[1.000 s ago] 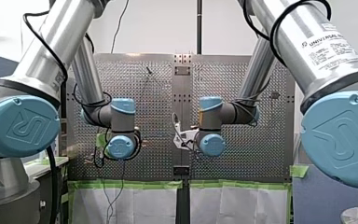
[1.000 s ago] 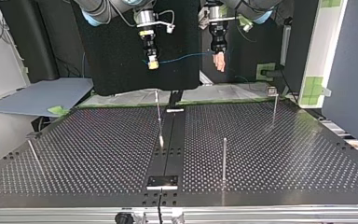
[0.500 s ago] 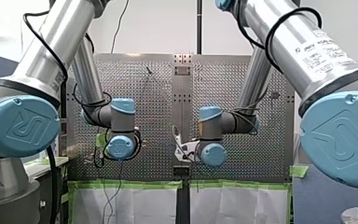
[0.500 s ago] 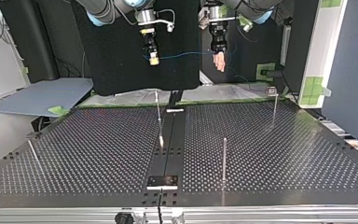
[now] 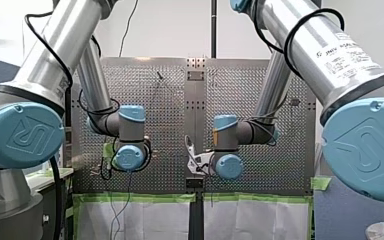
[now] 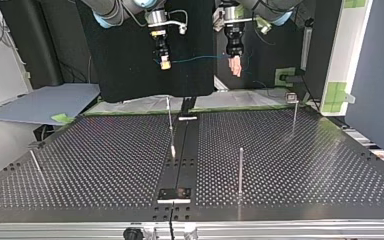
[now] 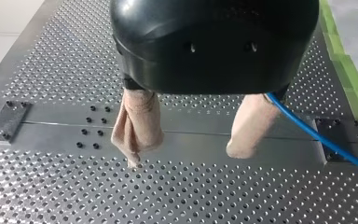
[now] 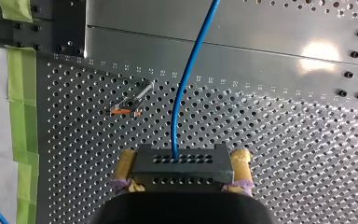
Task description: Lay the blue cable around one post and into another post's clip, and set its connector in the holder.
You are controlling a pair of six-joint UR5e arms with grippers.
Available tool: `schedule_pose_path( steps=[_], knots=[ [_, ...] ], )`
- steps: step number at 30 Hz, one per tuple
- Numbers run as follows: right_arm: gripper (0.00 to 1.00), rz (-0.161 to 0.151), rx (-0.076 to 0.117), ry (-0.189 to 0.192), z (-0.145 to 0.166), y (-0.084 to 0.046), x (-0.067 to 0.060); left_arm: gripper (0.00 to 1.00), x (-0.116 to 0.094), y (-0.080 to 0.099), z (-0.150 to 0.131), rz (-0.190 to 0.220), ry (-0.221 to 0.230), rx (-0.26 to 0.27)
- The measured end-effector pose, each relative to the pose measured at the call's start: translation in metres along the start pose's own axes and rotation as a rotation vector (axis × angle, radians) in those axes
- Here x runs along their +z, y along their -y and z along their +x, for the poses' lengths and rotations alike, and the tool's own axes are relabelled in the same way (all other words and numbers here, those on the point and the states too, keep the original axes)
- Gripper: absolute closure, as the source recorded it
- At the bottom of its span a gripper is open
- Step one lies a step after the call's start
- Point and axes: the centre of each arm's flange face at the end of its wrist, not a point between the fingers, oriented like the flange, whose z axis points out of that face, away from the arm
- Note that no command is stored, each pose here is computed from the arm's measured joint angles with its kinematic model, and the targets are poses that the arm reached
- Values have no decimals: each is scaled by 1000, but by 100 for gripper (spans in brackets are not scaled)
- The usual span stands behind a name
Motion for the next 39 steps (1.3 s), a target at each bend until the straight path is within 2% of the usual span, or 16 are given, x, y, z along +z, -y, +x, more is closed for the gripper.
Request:
schedule_pose_path(
  steps=[5,15,18,23,26,28,33,39],
  knots=[
    [97,0,0,0,0,0,0,0,-15,-1,-2,14,-19,35],
    [97,0,0,0,0,0,0,0,-65,-3,-7,93,-58,151],
    [97,0,0,0,0,0,0,0,-69,-3,-6,101,-59,177],
    [97,0,3,5,-1,2,0,0,-70,-2,-6,103,-60,190],
    [97,2,16,21,-6,12,0,0,-70,-2,-7,106,-59,189],
    [97,1,30,21,-3,19,1,0,-70,4,-11,125,-51,174],
    [97,-1,80,-9,26,38,4,0,-63,23,-29,163,-23,112],
    [97,-2,134,-37,58,56,-1,0,-54,37,-43,169,-10,61]
  ],
)
